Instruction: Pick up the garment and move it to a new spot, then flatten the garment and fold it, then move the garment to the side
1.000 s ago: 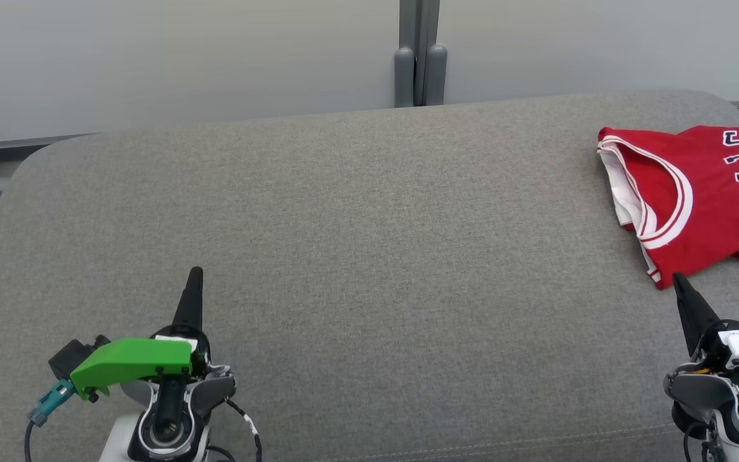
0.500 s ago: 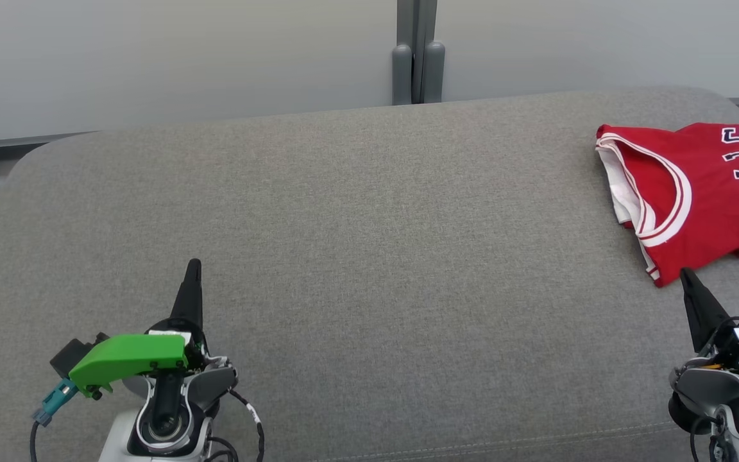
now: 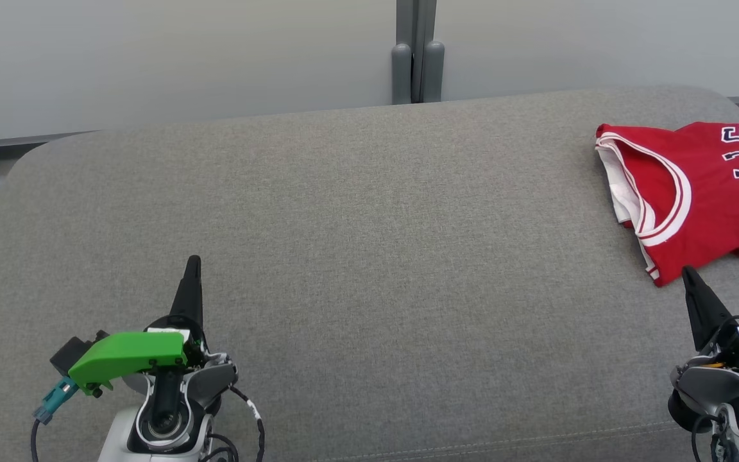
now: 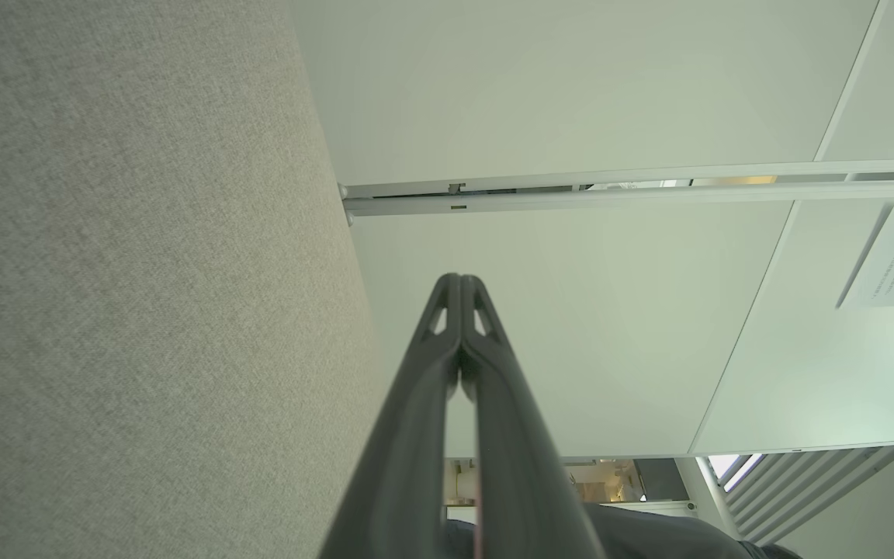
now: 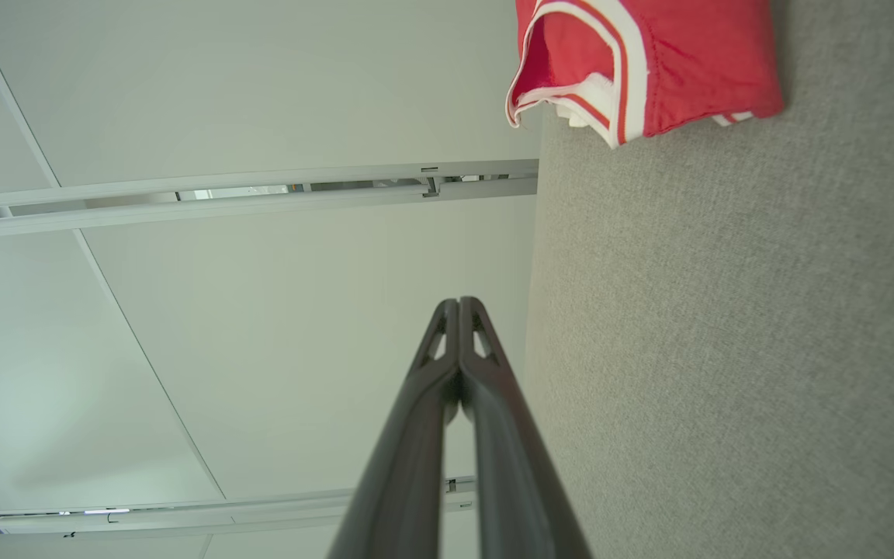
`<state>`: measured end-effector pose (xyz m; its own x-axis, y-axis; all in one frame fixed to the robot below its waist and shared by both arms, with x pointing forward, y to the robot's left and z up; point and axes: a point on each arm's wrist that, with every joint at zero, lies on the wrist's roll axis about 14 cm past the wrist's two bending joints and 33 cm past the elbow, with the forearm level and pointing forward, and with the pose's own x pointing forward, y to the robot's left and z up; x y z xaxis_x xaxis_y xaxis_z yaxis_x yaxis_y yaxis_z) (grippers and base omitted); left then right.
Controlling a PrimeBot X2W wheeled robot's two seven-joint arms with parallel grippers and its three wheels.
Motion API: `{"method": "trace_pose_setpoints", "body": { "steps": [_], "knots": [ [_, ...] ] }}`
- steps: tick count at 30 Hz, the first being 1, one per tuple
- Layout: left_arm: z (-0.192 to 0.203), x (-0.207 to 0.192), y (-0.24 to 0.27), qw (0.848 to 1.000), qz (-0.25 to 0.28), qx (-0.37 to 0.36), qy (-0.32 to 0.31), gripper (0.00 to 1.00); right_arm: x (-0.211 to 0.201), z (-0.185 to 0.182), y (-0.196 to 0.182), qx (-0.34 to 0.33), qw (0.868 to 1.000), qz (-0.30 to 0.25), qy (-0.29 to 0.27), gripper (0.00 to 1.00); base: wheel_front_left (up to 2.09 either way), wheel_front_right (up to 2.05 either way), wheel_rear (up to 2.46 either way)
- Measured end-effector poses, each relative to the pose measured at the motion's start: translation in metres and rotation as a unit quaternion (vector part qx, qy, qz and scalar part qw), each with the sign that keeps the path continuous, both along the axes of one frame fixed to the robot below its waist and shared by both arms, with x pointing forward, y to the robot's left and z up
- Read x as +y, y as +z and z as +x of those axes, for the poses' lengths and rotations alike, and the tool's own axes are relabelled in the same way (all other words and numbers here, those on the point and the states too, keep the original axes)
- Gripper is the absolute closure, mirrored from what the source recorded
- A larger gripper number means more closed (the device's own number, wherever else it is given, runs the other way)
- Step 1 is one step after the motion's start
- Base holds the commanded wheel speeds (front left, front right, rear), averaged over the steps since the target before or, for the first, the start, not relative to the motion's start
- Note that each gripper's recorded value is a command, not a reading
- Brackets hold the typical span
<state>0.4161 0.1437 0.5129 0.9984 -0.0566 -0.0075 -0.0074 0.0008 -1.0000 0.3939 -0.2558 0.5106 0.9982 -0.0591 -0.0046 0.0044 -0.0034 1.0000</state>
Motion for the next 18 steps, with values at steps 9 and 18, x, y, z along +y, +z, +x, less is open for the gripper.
{"method": "trace_pose_setpoints", "body": {
  "steps": [9,18],
  "knots": [
    [0.0000,0.0000,0.0000,1.000,0.000,0.000,0.000,1.00,-0.0001,0.0000,0.0001,0.000,1.000,0.000,0.000,1.00,0.00,0.00,0.00],
    [0.0000,0.0000,0.0001,1.000,0.000,0.000,0.000,1.00,-0.0001,0.0000,0.0001,0.000,1.000,0.000,0.000,1.00,0.00,0.00,0.00]
  ]
}}
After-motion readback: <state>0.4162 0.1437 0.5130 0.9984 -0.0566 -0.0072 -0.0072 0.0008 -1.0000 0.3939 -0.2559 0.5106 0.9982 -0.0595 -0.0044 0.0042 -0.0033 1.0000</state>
